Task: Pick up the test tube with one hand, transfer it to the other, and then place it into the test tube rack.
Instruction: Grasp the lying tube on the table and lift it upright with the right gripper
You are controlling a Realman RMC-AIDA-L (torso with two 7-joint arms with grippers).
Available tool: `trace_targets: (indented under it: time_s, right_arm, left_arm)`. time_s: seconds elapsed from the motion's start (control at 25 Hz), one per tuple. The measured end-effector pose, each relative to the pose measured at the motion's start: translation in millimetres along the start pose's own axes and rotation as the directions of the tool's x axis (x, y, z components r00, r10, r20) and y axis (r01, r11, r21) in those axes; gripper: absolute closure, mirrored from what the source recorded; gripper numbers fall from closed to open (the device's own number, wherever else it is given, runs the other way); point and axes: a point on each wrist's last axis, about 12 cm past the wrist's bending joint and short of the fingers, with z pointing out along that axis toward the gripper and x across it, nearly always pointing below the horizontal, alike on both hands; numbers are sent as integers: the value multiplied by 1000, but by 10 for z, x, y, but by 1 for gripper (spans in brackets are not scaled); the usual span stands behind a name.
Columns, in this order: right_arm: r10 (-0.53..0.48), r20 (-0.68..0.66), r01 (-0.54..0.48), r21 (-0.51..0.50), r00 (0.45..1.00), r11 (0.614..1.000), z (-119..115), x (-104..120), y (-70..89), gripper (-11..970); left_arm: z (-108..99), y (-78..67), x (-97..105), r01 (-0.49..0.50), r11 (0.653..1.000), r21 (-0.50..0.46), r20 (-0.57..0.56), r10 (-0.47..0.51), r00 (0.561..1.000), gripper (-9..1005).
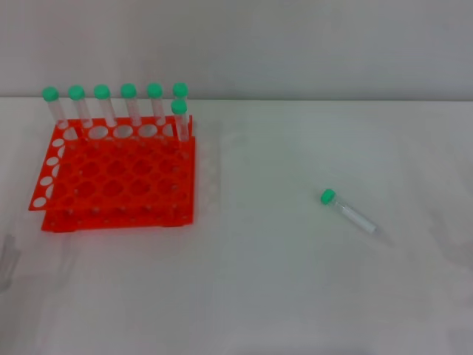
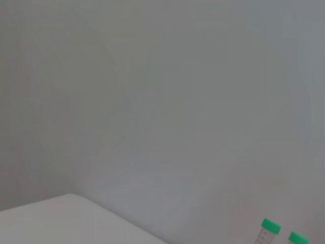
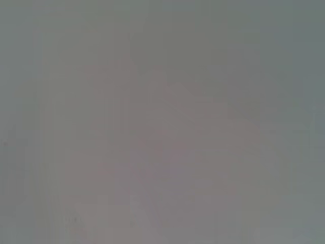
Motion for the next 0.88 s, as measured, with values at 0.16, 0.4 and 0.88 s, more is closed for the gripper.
trace_targets:
  time_s: [0.16, 0.4, 0.88]
  right_arm:
    - [-1, 1, 1, -1, 1000, 1000, 3, -3, -1, 189]
    - [-3, -3, 3, -3, 1000, 1000, 42, 0, 3, 190]
    - [29, -57, -41, -224, 998, 974, 364, -47, 165, 191]
  left_arm:
    - [19, 1, -6, 2, 1000, -4, 5, -2, 1000, 115]
    - [7, 31, -22, 8, 1000, -27, 18, -7, 1000, 115]
    - [-49, 68, -30, 10, 999, -48, 26, -8, 1000, 116]
